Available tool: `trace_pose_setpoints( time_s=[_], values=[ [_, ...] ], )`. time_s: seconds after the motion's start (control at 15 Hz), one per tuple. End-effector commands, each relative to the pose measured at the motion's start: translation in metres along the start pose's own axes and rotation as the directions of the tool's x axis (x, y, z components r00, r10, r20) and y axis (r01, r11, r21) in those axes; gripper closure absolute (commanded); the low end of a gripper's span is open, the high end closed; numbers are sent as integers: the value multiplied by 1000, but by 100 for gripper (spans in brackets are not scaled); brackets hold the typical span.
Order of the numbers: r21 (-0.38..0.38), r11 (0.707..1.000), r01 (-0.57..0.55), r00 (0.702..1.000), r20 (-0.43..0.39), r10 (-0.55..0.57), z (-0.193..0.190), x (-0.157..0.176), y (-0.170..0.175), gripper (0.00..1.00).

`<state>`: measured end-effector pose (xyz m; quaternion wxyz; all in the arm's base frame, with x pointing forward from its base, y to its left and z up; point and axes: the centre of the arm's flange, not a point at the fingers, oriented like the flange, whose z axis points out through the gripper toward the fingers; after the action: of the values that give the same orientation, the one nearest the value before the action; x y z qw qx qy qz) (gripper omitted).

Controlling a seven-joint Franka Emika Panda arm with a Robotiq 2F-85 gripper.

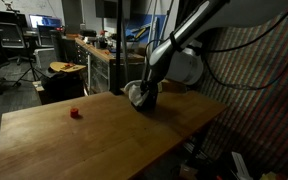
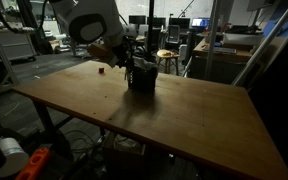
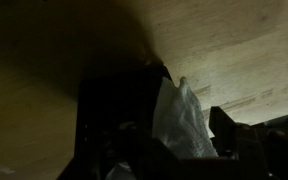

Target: Pick up the cloth and put it in the box

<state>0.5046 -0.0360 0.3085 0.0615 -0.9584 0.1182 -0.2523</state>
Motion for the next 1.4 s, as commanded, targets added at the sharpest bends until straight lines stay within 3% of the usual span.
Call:
trace_pose_setpoints(
  time_s=[0.0,0.27,0.33,0.47,1.33],
  values=[
    [0,1000,-1,1000,2,1,1,0,0,25],
    [1,1000,-1,1000,3,1,1,-1,0,22],
    [1,1000,-1,1000,3,1,1,-1,0,6],
    [4,1000,1,1000,1,-1,6,-1,1,0],
    [29,1000,13,1000,10,-13,28,5,-10,0]
  ],
)
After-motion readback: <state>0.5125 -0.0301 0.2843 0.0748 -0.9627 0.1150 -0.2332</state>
